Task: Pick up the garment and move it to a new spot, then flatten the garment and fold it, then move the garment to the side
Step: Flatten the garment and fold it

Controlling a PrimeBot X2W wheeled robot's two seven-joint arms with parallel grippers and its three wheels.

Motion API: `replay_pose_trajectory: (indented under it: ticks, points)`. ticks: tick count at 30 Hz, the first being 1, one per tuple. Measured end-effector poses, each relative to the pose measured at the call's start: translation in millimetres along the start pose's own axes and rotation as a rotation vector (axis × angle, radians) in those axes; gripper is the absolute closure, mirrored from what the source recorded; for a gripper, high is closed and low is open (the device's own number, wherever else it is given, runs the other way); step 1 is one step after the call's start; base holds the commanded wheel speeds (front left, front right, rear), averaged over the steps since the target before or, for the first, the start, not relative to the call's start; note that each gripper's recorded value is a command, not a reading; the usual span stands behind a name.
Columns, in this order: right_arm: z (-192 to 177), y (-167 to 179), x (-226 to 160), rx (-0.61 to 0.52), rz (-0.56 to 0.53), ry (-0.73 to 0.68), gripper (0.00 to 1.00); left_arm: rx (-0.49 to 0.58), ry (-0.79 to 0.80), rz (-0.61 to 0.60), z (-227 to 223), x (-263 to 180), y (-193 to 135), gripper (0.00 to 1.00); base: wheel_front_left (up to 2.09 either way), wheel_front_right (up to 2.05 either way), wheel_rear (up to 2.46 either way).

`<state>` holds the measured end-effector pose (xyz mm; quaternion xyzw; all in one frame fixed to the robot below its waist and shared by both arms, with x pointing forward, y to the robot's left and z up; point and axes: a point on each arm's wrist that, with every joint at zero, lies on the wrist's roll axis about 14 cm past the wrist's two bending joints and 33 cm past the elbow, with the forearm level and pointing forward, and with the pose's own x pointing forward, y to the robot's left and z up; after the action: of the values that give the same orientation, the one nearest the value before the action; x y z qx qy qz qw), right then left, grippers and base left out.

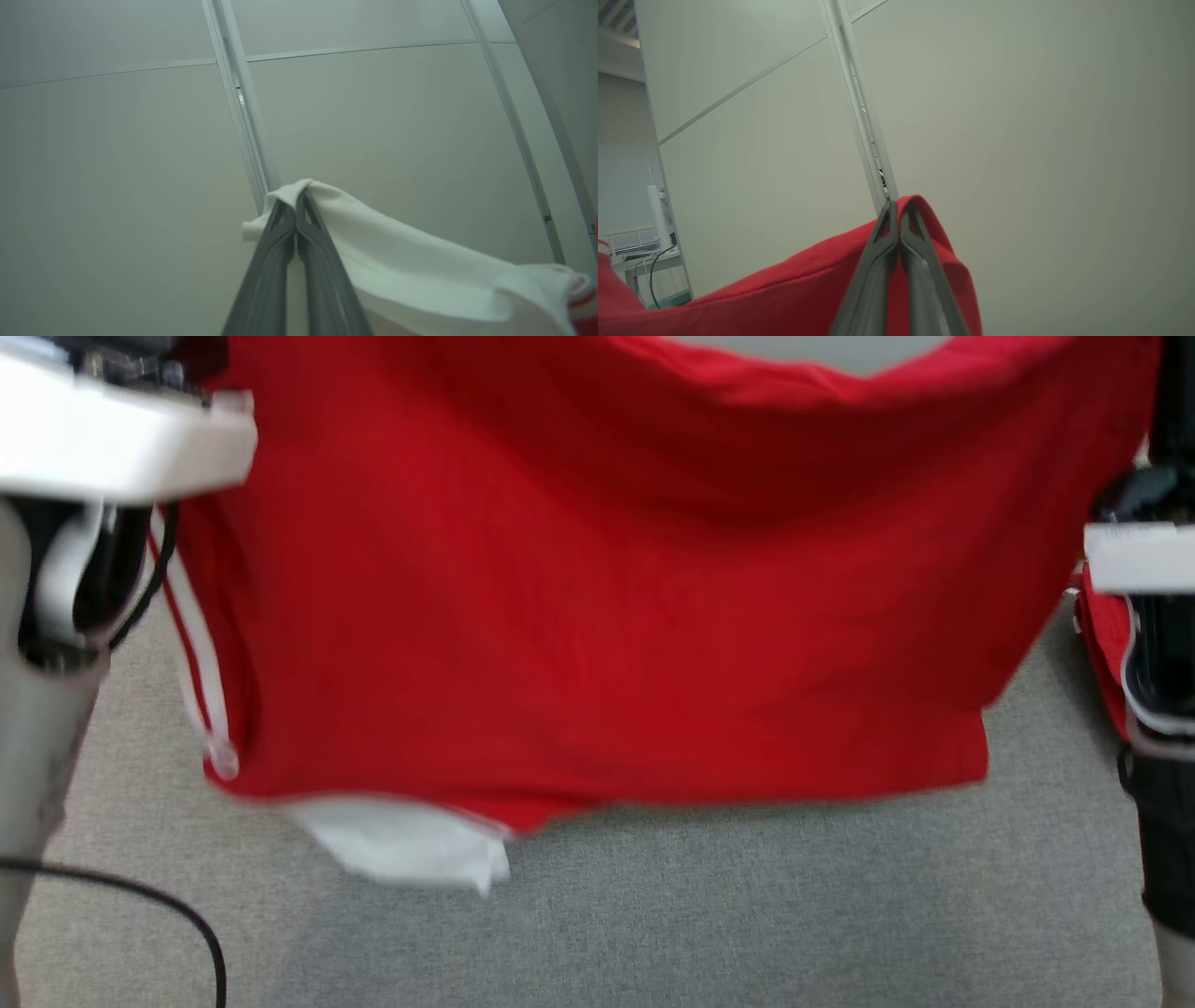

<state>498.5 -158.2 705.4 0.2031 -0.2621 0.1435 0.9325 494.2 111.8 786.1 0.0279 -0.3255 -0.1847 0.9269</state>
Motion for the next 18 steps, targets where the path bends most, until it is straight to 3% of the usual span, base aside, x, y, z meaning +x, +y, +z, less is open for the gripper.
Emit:
replay_pose_trajectory:
  ticks: [10, 18]
  points:
    - [-56.3, -22.2, 80.7, -0.096, -0.006, 0.131, 1.0, 0.0, 0.211, 0.006, -96.0, 62.1, 30.3, 1.0, 0.0, 0.0, 0.0]
    - [-83.6, -45.9, 115.3, -0.161, -0.085, 0.211, 1.0, -0.027, 0.381, 0.096, -157.8, 70.5, 59.2, 1.0, 0.0, 0.0, 0.0]
